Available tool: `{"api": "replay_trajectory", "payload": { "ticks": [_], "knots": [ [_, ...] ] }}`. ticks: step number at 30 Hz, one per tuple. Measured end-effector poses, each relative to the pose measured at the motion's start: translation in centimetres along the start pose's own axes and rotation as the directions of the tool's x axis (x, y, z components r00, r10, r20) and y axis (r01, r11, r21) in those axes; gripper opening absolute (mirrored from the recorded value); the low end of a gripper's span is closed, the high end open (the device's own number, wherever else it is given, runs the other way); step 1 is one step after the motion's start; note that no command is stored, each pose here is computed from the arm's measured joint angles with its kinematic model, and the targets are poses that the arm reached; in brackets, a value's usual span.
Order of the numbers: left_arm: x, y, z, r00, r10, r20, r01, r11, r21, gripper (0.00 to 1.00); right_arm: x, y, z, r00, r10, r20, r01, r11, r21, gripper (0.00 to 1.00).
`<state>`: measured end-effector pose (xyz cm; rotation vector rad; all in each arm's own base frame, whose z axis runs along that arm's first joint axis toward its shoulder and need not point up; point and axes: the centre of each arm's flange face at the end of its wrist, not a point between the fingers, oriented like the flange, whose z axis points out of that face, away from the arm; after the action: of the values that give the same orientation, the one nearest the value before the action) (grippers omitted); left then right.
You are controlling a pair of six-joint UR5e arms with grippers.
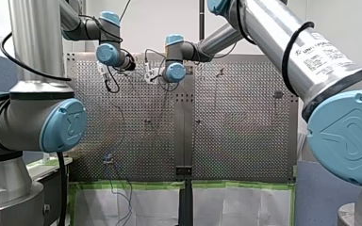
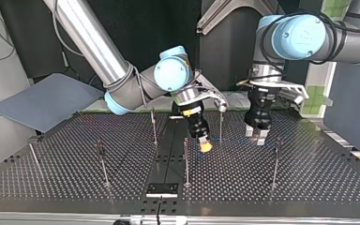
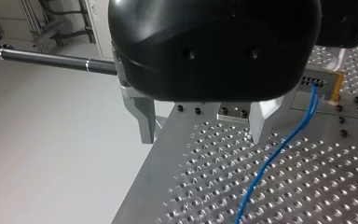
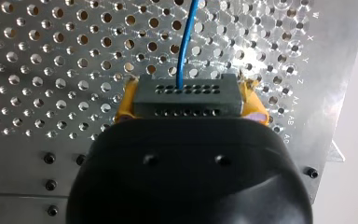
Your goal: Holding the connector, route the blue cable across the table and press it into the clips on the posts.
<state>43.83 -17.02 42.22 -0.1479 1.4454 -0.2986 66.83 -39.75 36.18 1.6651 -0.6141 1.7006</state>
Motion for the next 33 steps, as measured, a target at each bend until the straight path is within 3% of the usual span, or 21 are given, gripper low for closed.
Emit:
{"api": "replay_trajectory", "payload": {
  "ticks": [8,14,24,29,33],
  "knots": [
    [2.7,-1.6,0.8,0.9993,0.004,-0.038,-0.005,0.9999,-0.012,1.00,-0.1,0.2,0.0,1.0000,-0.001,0.004,0.001,1.0000,-0.001,0.00],
    [5.0,-0.7,1.3,0.9962,0.014,-0.086,-0.020,0.9970,-0.075,1.00,-0.2,0.6,0.1,1.0000,-0.002,0.008,0.002,1.0000,-0.007,0.00],
    [3.4,1.3,3.1,0.9988,0.049,0.005,-0.048,0.9842,-0.170,1.00,-0.3,1.2,0.2,0.9999,-0.006,0.012,0.006,0.9999,-0.013,0.00],
    [2.9,1.8,3.6,0.9972,0.068,0.031,-0.062,0.9808,-0.185,1.00,-0.4,1.5,0.3,0.9998,-0.007,0.016,0.007,0.9998,-0.017,0.00],
    [2.9,2.2,4.3,0.9964,0.073,0.043,-0.064,0.9824,-0.175,1.00,-0.5,1.8,0.4,0.9998,-0.007,0.018,0.008,0.9998,-0.020,0.00]
  ]
}}
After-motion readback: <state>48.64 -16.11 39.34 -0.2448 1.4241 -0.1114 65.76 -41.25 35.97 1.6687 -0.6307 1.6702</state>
